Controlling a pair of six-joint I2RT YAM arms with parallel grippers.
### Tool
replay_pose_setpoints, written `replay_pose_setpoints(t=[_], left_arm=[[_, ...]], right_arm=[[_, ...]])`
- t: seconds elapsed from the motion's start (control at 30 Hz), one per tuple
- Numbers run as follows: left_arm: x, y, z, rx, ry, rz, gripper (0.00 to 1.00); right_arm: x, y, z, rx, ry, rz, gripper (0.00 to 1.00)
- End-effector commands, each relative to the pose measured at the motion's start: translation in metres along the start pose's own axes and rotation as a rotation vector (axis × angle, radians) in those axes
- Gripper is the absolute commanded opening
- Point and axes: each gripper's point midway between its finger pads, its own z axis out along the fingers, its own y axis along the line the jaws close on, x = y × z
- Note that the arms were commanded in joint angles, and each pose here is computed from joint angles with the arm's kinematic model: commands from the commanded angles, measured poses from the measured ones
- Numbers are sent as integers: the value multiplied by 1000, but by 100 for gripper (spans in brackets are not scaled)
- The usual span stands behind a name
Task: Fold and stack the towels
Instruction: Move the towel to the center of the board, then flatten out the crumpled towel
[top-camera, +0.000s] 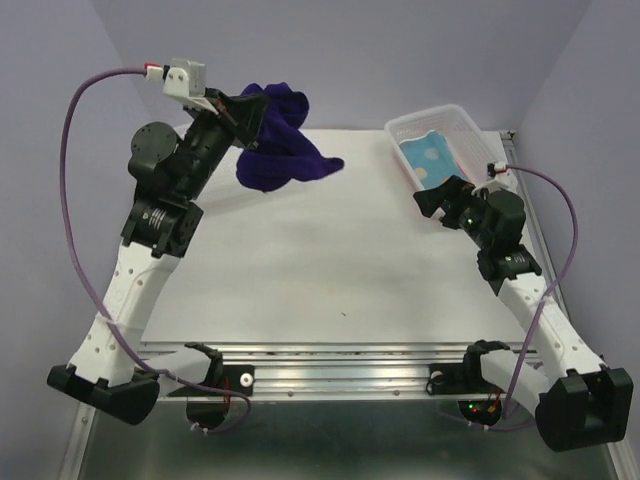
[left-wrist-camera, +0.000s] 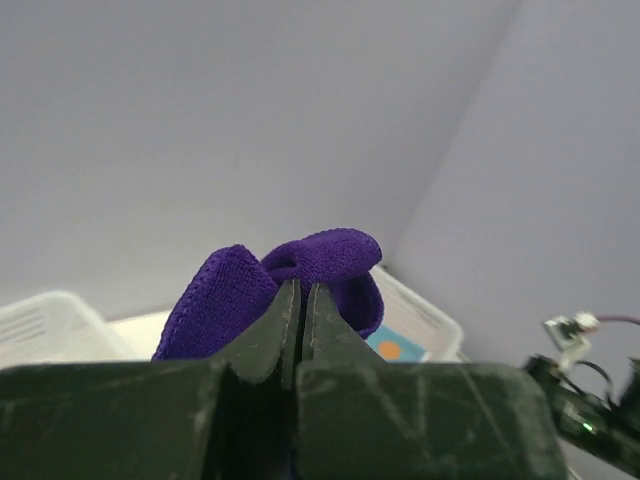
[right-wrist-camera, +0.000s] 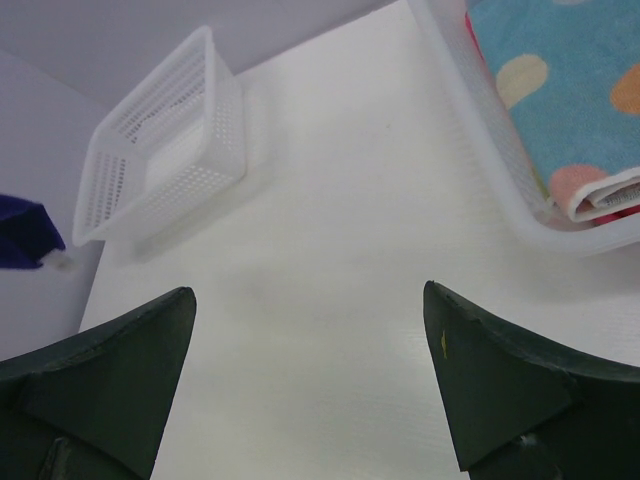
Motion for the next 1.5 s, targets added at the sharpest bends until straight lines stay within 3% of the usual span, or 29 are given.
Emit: replay_pose_setpoints(t=[0.0, 0.07, 0.13, 0.17, 0.2, 0.27, 0.3, 0.33, 0.37, 0.47, 0.57, 0.67, 0.77, 0.9, 1.1, 1.13, 1.23, 1.3, 1.33, 1.4, 1.47], left_arm=[[1, -62, -30, 270, 2, -41, 0], [26, -76, -37, 334, 75, -94, 0], [45, -67, -38, 295, 113, -123, 1], [74, -50, -38, 230, 169, -139, 10], [85, -25, -35, 96, 162, -165, 24], [140, 21, -47, -117, 259, -188, 34], [168, 55, -57, -286, 289, -207, 55], [172, 69, -63, -361, 300, -215, 89], [201, 89, -79, -452, 357, -215, 99], [242, 162, -129, -804, 427, -218, 99], [259, 185, -153, -924, 470, -232, 99], [273, 178, -155, -877, 493, -272, 99], [300, 155, -156, -744, 559, -342, 99], [336, 107, -167, -581, 639, -407, 99], [400, 60, -203, -463, 837, -433, 99], [406, 58, -206, -466, 845, -444, 99], [424, 61, -208, -476, 868, -437, 99], [435, 68, -204, -509, 881, -413, 99], [437, 73, -202, -531, 879, -393, 96], [445, 83, -194, -585, 892, -343, 92], [453, 91, -188, -628, 918, -303, 91]], right_arm=[[1, 9, -18, -36, -18, 13, 100], [3, 9, -25, -33, -18, 12, 100], [9, 5, -30, -10, -2, 16, 100], [9, 2, -32, 3, -4, 18, 100], [11, 1, -35, 13, 4, 14, 100], [11, -3, -38, 35, 2, 9, 100], [13, -4, -39, 38, 11, -6, 100], [15, -5, -39, 39, 21, -18, 100], [16, -6, -39, 45, 32, -29, 100], [32, -4, -32, 19, 119, -58, 100], [58, -2, -21, 34, 205, -116, 100], [85, -6, -13, 186, 257, -190, 100], [125, 1, -18, 215, 379, -217, 100], [196, 9, -51, 275, 587, -380, 100], [261, 3, -81, 266, 753, -413, 98], [267, 1, -80, 268, 766, -416, 95], [278, 4, -73, 244, 789, -419, 66], [277, 7, -68, 243, 775, -422, 57], [277, 7, -67, 251, 773, -418, 48], [278, 3, -65, 271, 772, -425, 40], [282, -1, -66, 279, 790, -443, 39]])
